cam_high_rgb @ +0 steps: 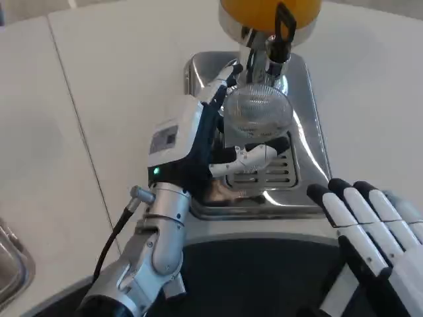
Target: Grasp the cup under the faucet to collect the drink, then remove the cup.
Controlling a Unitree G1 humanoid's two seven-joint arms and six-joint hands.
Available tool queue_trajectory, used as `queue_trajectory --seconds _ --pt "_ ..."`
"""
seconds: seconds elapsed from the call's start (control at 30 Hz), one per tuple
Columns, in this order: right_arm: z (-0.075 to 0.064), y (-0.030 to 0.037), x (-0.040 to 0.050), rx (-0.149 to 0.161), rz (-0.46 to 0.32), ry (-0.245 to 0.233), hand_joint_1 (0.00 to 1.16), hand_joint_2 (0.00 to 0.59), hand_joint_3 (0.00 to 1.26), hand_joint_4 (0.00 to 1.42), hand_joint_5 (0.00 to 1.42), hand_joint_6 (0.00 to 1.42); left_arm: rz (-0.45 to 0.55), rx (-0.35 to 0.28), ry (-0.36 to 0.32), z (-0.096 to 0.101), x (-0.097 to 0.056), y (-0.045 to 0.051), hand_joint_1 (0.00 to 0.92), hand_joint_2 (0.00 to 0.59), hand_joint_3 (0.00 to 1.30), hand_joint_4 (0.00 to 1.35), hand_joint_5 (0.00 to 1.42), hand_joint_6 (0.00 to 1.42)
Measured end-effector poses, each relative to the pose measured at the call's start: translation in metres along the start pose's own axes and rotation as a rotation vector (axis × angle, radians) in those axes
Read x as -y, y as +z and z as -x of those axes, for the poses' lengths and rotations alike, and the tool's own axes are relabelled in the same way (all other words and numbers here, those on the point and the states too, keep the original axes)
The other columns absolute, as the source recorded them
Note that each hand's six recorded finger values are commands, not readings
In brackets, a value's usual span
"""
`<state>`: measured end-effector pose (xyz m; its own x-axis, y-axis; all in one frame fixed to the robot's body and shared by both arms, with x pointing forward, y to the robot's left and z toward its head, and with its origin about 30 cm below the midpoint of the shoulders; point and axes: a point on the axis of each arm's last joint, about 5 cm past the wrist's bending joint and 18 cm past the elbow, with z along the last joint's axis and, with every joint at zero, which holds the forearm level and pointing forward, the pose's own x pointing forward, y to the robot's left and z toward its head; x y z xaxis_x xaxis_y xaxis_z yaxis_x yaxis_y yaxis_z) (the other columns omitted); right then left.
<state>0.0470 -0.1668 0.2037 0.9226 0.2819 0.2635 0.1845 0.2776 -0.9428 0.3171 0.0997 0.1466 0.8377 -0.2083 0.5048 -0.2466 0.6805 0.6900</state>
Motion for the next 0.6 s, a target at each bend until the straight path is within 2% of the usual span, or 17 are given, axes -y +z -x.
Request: queue_trajectory --seconds 0.1,0.17,0.27,0.43,0.6 --pt "0.000 0.0001 0.0000 0.001 -0.001 -0.001 0.53 0.418 0.03 0.00 0.00 0.03 0.012 0.008 -0.001 -0.001 -0.002 0.0011 0.203 0.001 0.05 0.01 0.40 0.52" --pt "0.000 0.0001 0.0000 0.001 -0.002 -0.001 0.52 0.415 0.03 0.00 0.00 0.03 0.012 0.013 -0.002 -0.001 -0.003 0.0012 0.159 0.000 0.02 0.00 0.33 0.39" --pt "-0.001 0.0000 0.0002 0.006 -0.001 -0.001 0.52 0.413 0.03 0.00 0.00 0.03 0.027 0.012 -0.007 -0.001 -0.008 0.0002 0.119 0.000 0.00 0.00 0.26 0.30" --pt "-0.003 -0.0001 0.0005 0.013 -0.001 -0.013 0.52 0.412 0.03 0.00 0.00 0.03 0.037 0.024 0.007 -0.005 -0.023 -0.0038 0.088 0.000 0.00 0.00 0.21 0.26" --pt "-0.003 0.0002 0.0004 0.012 -0.004 -0.018 0.52 0.411 0.03 0.00 0.00 0.03 0.047 0.046 0.001 -0.004 -0.047 -0.0111 0.079 0.000 0.00 0.00 0.14 0.17"
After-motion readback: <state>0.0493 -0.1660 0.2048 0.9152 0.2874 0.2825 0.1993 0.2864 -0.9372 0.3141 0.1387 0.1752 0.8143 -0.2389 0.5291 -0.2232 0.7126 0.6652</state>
